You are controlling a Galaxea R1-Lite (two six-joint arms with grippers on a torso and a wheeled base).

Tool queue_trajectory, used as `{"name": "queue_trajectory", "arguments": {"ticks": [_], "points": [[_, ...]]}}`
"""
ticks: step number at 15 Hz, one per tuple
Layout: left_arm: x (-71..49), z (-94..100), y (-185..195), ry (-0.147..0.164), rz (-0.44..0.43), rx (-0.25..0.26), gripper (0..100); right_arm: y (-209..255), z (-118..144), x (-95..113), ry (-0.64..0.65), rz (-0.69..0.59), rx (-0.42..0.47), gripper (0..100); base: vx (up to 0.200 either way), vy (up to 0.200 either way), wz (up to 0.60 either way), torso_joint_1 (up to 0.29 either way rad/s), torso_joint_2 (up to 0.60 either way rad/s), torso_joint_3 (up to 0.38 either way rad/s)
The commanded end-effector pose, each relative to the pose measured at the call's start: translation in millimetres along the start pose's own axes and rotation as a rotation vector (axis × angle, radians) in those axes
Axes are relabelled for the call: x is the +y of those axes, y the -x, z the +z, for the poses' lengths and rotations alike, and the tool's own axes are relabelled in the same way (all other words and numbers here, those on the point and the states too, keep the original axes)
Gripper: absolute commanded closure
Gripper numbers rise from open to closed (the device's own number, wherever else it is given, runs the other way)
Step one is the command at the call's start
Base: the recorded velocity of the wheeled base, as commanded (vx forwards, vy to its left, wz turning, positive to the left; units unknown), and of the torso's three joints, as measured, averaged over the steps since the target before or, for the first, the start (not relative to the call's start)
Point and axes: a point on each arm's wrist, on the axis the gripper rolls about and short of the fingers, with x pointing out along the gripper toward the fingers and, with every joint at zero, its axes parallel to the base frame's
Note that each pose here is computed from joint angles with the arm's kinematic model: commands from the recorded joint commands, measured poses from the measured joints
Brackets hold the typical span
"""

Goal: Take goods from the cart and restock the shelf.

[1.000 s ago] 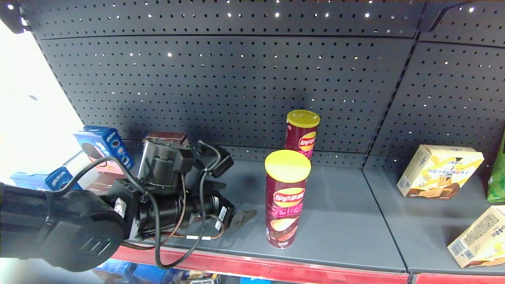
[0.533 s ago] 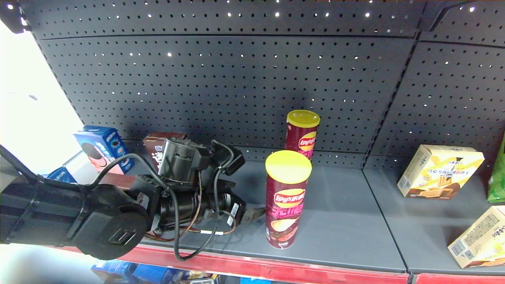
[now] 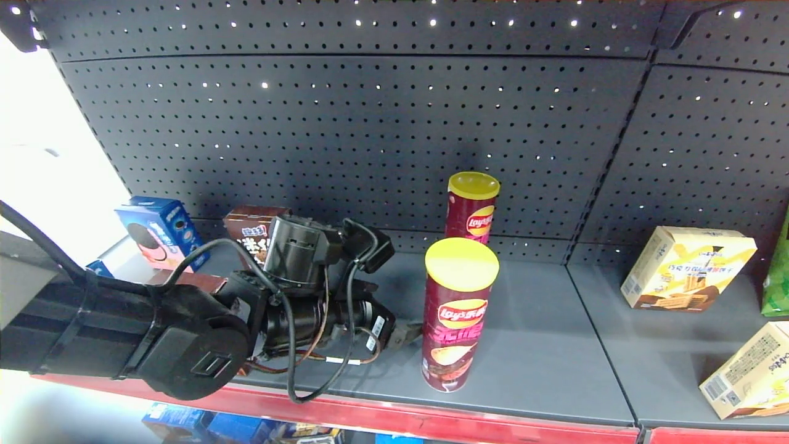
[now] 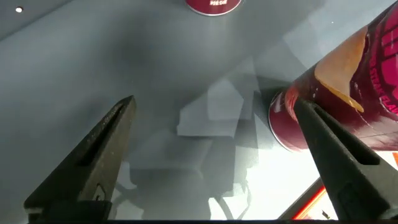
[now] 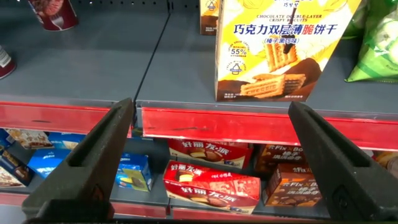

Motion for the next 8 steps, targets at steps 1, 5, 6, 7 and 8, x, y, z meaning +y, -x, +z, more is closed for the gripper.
{"name": "queue_trajectory", "arguments": {"ticks": [1, 5, 6, 7, 8], "points": [[-1.8, 1.8, -1.6, -0.004, -0.005, -0.005, 0, -0.1, 0.0, 0.0, 0.000, 0.000, 0.002, 0, 0.000, 0.000, 0.00, 0.000, 0.00, 0.000], [-4.0, 1.7, -4.6, -0.007, -0.011, -0.002, 0, -0.1, 0.0, 0.0, 0.000, 0.000, 0.002, 0, 0.000, 0.000, 0.00, 0.000, 0.00, 0.000], [-4.0, 1.3, -5.1, -0.007, -0.011, 0.000, 0, -0.1, 0.0, 0.0, 0.000, 0.000, 0.002, 0, 0.000, 0.000, 0.00, 0.000, 0.00, 0.000], [-4.0, 1.0, -5.5, -0.007, -0.013, 0.001, 0, -0.1, 0.0, 0.0, 0.000, 0.000, 0.002, 0, 0.000, 0.000, 0.00, 0.000, 0.00, 0.000], [-4.4, 1.6, -6.0, -0.008, -0.012, 0.000, 0, -0.1, 0.0, 0.0, 0.000, 0.000, 0.002, 0, 0.000, 0.000, 0.00, 0.000, 0.00, 0.000]]}}
